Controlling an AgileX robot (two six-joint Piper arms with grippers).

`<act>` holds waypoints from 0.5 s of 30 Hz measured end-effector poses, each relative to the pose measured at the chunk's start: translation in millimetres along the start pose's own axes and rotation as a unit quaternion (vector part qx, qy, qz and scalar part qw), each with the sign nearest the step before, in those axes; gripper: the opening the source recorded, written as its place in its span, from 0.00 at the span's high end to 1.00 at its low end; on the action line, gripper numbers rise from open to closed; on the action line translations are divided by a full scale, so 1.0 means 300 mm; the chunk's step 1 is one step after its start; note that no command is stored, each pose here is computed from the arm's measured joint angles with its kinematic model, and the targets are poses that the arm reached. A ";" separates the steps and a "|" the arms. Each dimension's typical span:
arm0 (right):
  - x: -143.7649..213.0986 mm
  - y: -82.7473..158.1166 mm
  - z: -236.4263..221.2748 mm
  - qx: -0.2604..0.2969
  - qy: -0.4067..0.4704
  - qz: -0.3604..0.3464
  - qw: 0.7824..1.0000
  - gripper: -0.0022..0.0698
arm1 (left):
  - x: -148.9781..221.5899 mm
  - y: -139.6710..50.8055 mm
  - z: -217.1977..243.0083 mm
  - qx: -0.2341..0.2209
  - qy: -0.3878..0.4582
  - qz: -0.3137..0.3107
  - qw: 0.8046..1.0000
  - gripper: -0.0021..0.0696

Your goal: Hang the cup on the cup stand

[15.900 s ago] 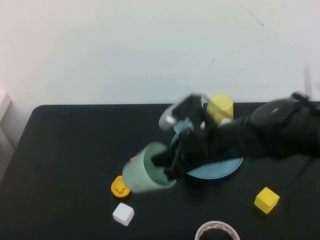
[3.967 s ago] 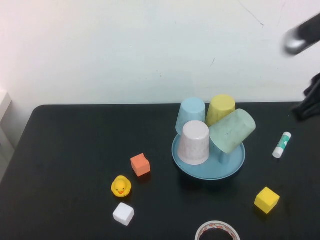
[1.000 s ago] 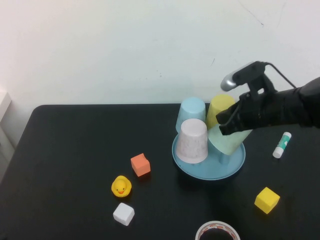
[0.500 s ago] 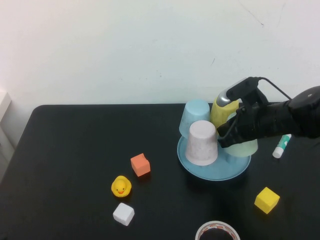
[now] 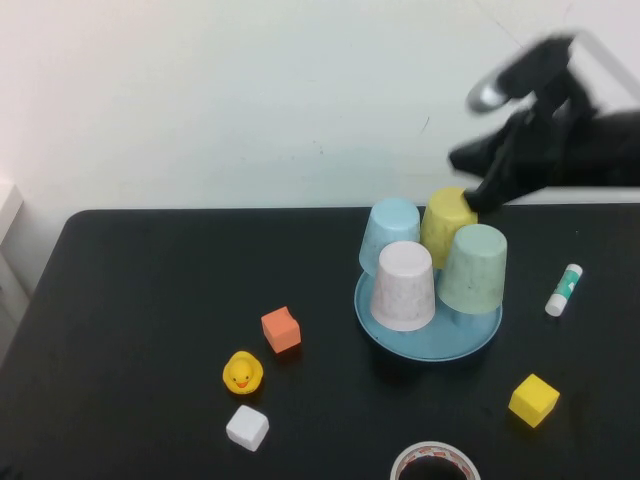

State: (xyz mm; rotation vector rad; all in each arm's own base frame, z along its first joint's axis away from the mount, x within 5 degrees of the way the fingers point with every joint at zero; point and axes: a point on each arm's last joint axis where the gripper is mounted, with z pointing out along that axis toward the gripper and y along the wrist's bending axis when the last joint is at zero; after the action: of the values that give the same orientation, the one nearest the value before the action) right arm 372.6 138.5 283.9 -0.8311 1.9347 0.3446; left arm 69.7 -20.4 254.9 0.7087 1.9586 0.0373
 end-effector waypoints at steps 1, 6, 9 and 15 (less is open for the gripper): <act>-0.033 0.007 -0.043 0.002 -0.013 -0.015 1.000 0.97 | -0.004 0.002 0.001 -0.004 -0.008 -0.012 1.000 0.97; -0.148 0.054 -0.250 0.008 -0.048 -0.047 0.998 0.97 | -0.009 0.005 0.017 -0.022 -0.052 -0.049 0.997 0.97; -0.169 0.072 -0.352 0.030 -0.044 -0.023 0.998 0.97 | -0.010 0.008 0.013 -0.028 -0.070 -0.051 0.996 0.97; -0.083 0.113 -0.494 0.082 0.014 -0.027 0.996 0.97 | -0.004 0.025 -0.042 -0.043 -0.130 -0.064 0.989 0.97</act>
State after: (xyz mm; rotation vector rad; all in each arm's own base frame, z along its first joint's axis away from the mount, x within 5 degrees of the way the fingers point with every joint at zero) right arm 257.9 91.2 375.0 -0.7817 1.9328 0.1400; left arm 63.1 -11.4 264.4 0.5034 1.7372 -0.0455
